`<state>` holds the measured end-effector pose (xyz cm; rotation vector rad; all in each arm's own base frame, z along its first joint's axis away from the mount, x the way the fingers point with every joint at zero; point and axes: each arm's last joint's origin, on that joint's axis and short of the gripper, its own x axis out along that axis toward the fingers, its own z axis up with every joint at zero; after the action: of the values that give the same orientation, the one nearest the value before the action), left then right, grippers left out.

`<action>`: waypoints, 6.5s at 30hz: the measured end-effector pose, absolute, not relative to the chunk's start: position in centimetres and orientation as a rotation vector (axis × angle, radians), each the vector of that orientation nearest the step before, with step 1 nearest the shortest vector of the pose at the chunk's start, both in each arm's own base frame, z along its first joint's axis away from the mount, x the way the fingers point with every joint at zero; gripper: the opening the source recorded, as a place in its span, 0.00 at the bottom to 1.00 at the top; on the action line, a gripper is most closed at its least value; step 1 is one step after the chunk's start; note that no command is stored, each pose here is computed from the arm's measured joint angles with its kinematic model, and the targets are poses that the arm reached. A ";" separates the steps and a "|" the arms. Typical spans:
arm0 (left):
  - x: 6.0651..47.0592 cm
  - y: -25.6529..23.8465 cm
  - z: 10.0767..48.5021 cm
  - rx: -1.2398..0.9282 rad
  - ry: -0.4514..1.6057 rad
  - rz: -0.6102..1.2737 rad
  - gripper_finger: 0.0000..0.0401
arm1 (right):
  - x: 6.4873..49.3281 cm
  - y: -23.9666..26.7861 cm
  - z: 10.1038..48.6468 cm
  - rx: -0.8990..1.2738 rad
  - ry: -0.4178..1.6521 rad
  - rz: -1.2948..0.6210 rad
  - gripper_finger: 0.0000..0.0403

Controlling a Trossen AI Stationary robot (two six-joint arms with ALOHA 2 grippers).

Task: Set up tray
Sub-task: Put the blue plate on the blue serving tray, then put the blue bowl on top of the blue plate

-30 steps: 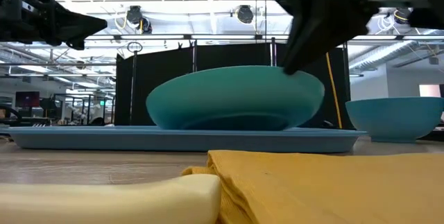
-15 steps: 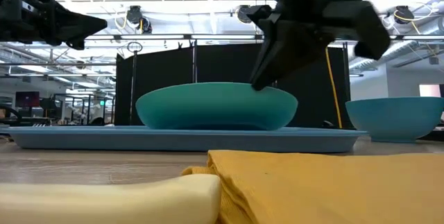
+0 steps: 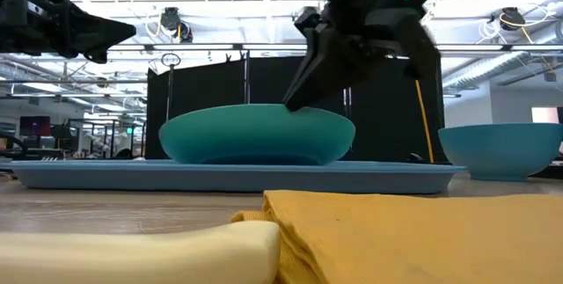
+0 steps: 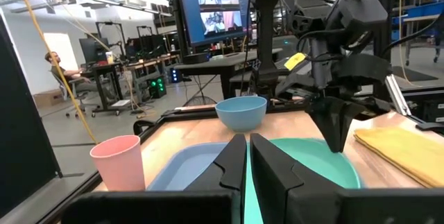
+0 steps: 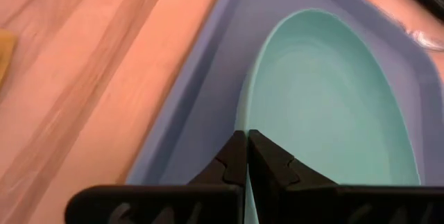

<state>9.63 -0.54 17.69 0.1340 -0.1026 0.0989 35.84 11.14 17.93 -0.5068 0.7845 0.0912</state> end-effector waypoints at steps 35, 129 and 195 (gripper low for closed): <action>9.6 -0.5 17.7 0.134 -0.103 0.099 0.06 | 37.7 9.9 15.0 -0.431 0.789 0.114 0.00; 9.6 -0.5 17.7 0.134 -0.103 0.099 0.06 | 15.9 2.8 18.7 0.331 1.174 -0.716 0.57; 9.6 -0.5 17.7 0.134 -0.103 0.099 0.06 | 21.0 3.9 23.1 0.114 0.738 -0.383 0.00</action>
<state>9.62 -0.54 17.69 0.1340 -0.1030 0.0993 21.01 3.87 23.06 0.1144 0.7383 -0.3832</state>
